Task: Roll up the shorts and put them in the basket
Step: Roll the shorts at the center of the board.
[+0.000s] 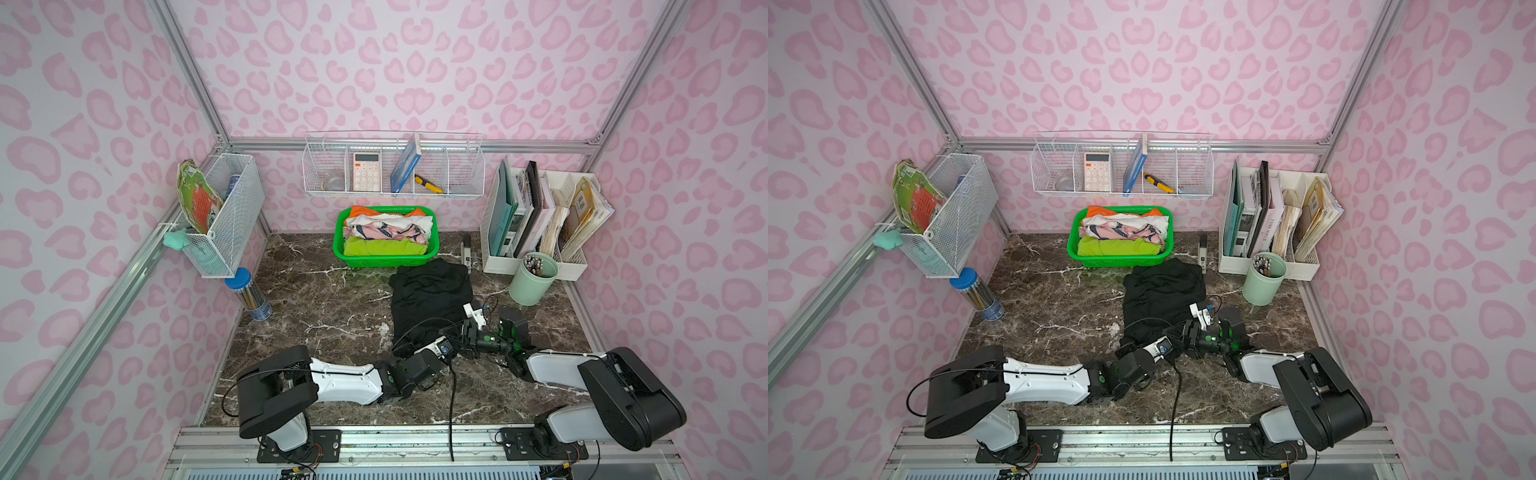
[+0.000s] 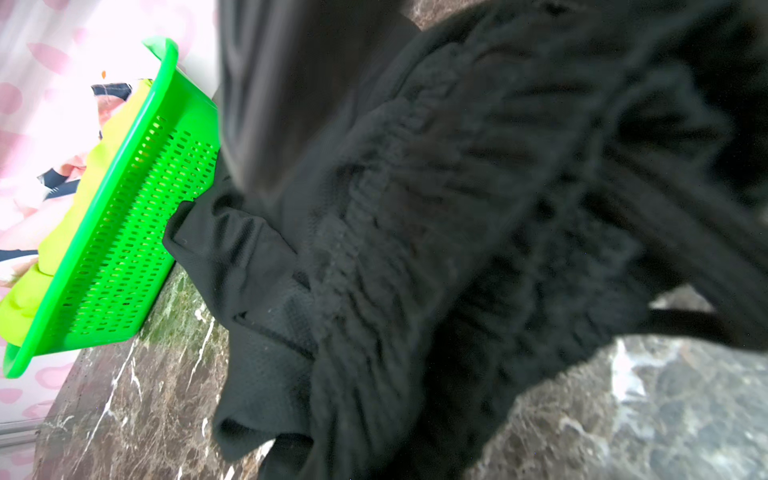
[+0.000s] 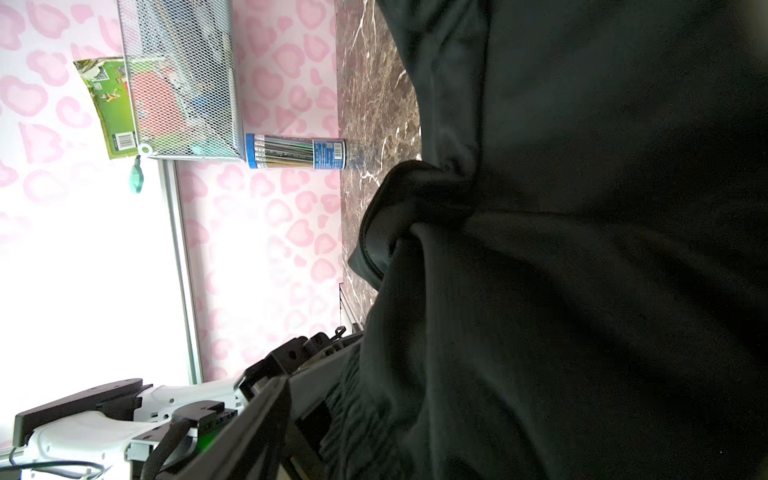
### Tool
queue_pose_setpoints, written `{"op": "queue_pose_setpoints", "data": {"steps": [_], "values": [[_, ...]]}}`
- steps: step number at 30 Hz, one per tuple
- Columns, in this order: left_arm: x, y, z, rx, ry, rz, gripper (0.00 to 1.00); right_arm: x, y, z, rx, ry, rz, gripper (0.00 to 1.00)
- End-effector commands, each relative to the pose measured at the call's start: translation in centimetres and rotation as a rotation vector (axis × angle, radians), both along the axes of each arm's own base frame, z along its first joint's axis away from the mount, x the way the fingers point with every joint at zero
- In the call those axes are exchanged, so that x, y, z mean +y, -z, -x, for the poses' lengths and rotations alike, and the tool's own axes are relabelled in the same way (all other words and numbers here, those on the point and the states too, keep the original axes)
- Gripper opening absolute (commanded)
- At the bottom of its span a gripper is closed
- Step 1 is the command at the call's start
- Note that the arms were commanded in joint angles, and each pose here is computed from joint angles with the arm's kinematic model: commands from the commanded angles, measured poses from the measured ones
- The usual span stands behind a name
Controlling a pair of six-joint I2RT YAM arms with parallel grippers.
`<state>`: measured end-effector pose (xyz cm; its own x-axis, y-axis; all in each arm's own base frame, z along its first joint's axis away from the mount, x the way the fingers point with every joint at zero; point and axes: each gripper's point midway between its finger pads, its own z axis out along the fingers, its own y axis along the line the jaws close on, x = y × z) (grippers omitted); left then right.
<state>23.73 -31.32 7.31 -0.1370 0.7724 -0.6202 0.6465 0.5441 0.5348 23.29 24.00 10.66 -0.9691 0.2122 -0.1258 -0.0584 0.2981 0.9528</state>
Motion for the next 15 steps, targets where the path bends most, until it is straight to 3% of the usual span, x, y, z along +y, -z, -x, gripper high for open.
{"op": "queue_pose_setpoints", "data": {"steps": [1,5,12,15], "values": [[0.4,0.2,0.5,0.05,-0.002,-0.01,0.0,-1.2,1.0,0.1,0.0,0.019,0.075,0.85],[0.7,-0.2,1.2,0.127,0.021,0.0,0.0,-3.9,2.3,-0.2,-0.011,0.075,0.218,0.91],[0.6,-0.5,3.7,0.348,0.118,-0.041,0.0,-9.2,2.0,-2.0,-0.145,0.193,0.518,0.89],[0.5,-0.2,4.8,0.451,0.159,-0.058,0.0,-10.2,0.7,-2.9,-0.236,0.217,0.59,0.89]]}}
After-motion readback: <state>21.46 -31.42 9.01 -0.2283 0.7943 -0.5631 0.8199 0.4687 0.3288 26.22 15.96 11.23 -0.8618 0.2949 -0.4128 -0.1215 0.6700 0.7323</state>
